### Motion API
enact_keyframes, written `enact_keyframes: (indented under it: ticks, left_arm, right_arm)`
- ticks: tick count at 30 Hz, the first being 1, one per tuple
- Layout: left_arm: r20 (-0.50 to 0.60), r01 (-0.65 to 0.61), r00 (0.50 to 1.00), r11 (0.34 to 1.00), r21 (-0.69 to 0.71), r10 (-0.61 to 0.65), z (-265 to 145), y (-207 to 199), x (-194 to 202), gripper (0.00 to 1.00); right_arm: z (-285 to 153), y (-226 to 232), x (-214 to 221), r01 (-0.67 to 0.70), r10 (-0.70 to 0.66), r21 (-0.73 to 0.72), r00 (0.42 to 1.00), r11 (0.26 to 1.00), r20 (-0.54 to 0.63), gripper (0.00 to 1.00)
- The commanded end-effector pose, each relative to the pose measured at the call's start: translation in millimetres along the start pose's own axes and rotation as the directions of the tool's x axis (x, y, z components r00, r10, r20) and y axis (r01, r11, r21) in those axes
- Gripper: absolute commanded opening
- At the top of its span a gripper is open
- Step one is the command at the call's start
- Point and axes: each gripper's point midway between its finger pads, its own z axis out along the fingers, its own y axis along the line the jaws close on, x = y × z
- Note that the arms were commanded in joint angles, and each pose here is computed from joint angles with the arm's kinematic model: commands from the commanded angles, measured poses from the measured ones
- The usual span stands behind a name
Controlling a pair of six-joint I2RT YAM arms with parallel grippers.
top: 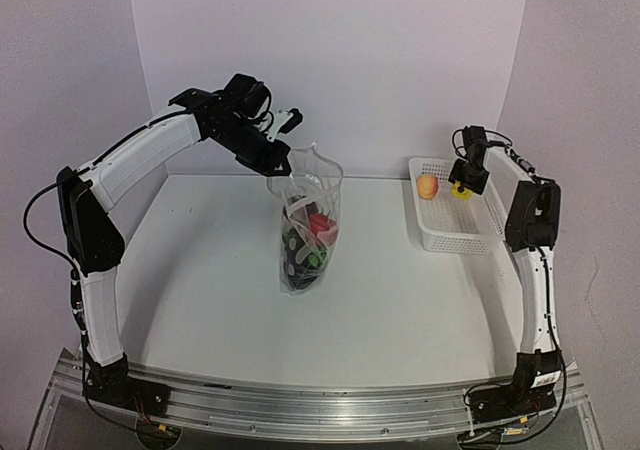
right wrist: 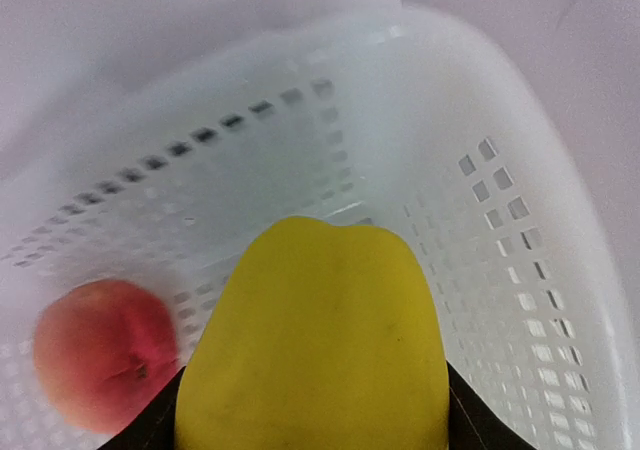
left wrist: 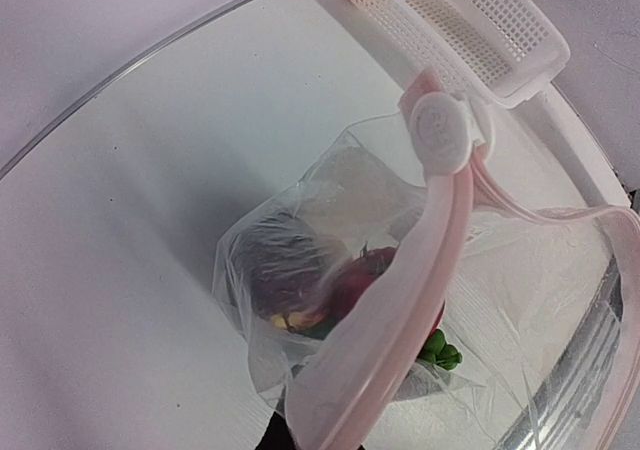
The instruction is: Place the food in the zip-top bag and seal the zipper
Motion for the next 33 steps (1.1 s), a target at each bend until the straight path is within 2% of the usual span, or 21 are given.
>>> enact_keyframes:
  ticks: [1,4,6,8,12,14,16,22,25,28,30,33]
  left_arm:
    - [0.052,-0.01,0.999,1.0,0.002,0.01,-12.9,-3.7,-14.1,0.0]
    - [0.056,-0.002,0.998,1.0,-0.011,0.003,-11.7,-1.0,-15.6,0.0]
    - [0.063,-0.002,0.998,1.0,-0.012,0.002,-12.5,-0.9,-18.0,0.0]
    - [0.069,-0.001,0.998,1.0,-0.01,0.001,-14.0,-1.6,-19.9,0.0]
    - [0.074,0.0,0.997,1.0,-0.007,0.001,-16.5,-3.0,-20.6,0.0]
    - [0.076,0.0,0.997,1.0,-0.008,0.001,-18.4,-3.0,-20.6,0.0]
    - [0.078,0.0,0.997,1.0,-0.009,0.001,-20.1,-3.1,-20.8,0.0]
    - [0.089,-0.004,0.996,1.0,-0.001,0.004,-25.0,-5.9,-23.0,0.0]
    - [0.089,-0.005,0.996,1.0,0.004,0.005,-26.6,-7.5,-22.3,0.0]
    - [0.091,-0.006,0.996,1.0,0.009,0.005,-28.5,-8.7,-22.4,0.0]
    - [0.094,-0.007,0.996,1.0,0.013,0.006,-29.9,-9.6,-23.2,0.0]
    - [0.099,-0.011,0.995,1.0,0.025,0.008,-31.1,-12.7,-24.8,0.0]
  right_arm:
    - [-210.7,85.7,-66.5,0.123,-0.036,-0.333,0.966,0.935,0.256,0.28]
    - [-314.8,141.3,-36.3,0.243,-0.081,-0.529,0.947,0.813,0.31,0.27]
    - [-376.4,181.0,4.0,0.304,-0.114,-0.672,0.943,0.676,0.312,0.27]
    - [-415.9,208.8,42.5,0.288,-0.113,-0.776,0.955,0.561,0.273,0.26]
    - [-473.2,249.7,105.6,0.206,-0.097,-0.914,0.978,0.349,0.183,0.25]
    - [-485.8,266.0,131.8,0.163,-0.117,-0.945,0.984,0.282,0.135,0.25]
    - [-492.2,279.6,155.9,0.129,-0.146,-0.961,0.985,0.245,0.095,0.25]
    - [-464.5,308.9,207.2,0.028,-0.205,-0.96,0.978,0.278,-0.031,0.22]
    - [-458.9,315.9,222.2,0.038,-0.222,-0.952,0.975,0.304,-0.032,0.2]
    - [-445.0,309.0,235.9,0.092,-0.246,-0.915,0.969,0.393,-0.008,0.19]
    - [-433.1,299.4,247.0,0.18,-0.292,-0.864,0.955,0.471,0.039,0.19]
    - [-416.7,290.2,261.6,0.316,-0.385,-0.778,0.917,0.543,0.104,0.21]
